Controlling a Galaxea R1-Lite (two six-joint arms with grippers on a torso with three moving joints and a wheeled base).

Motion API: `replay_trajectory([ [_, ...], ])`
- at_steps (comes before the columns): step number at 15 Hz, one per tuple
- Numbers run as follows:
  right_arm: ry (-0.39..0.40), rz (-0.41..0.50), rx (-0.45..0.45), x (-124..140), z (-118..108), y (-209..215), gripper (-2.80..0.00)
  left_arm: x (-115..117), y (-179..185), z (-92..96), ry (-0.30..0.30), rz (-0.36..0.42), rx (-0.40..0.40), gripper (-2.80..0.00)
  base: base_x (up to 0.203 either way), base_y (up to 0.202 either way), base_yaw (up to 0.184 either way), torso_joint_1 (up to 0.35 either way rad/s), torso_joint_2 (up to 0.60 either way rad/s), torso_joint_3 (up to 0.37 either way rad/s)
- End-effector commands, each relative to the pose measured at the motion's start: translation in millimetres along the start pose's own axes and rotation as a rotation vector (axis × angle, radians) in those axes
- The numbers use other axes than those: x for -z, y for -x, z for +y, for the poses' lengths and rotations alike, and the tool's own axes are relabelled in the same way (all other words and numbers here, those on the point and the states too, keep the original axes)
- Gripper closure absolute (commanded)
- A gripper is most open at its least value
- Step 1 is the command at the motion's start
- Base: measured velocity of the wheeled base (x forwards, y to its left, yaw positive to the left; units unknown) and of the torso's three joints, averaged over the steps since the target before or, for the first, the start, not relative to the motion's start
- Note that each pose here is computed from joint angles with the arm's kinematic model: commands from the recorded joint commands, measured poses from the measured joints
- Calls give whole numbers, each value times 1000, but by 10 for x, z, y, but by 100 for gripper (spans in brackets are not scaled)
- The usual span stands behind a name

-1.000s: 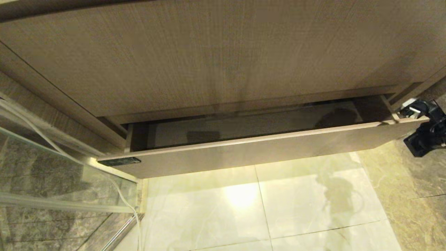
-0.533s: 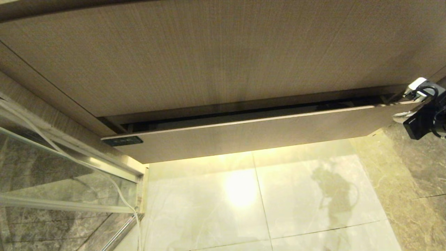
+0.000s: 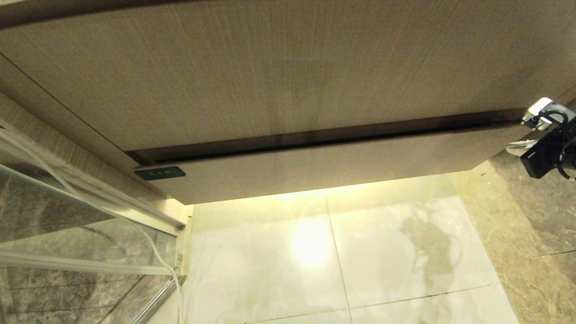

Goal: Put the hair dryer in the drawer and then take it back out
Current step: Close the drawer

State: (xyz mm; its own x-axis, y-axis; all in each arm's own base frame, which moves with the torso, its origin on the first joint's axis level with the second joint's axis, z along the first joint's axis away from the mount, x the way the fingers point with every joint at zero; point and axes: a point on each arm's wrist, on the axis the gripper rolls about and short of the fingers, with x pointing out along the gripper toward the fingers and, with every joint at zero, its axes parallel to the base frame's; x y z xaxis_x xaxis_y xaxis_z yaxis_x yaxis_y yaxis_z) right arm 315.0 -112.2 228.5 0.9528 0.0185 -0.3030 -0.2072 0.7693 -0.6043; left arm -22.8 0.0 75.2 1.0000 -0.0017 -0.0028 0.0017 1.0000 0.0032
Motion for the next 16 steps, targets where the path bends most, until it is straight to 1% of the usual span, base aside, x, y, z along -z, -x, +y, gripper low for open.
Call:
replay_trajectory([
  [1,49,-35,-43,190,172,-275,0,0,0,0,0,0,0,-280,0,0,0,0,0,0],
  [2,84,-66,-63,239,255,-357,0,0,0,0,0,0,0,-280,0,0,0,0,0,0],
  [7,88,-69,-66,239,262,-361,0,0,0,0,0,0,0,-280,0,0,0,0,0,0],
  [9,111,-102,-29,246,189,-542,0,0,0,0,0,0,0,-280,0,0,0,0,0,0],
  [11,120,-109,-19,418,191,-916,0,0,0,0,0,0,0,-280,0,0,0,0,0,0],
  [12,134,-130,5,408,156,-976,0,0,0,0,0,0,0,-280,0,0,0,0,0,0],
  [16,135,-131,6,406,155,-978,0,0,0,0,0,0,0,-280,0,0,0,0,0,0],
])
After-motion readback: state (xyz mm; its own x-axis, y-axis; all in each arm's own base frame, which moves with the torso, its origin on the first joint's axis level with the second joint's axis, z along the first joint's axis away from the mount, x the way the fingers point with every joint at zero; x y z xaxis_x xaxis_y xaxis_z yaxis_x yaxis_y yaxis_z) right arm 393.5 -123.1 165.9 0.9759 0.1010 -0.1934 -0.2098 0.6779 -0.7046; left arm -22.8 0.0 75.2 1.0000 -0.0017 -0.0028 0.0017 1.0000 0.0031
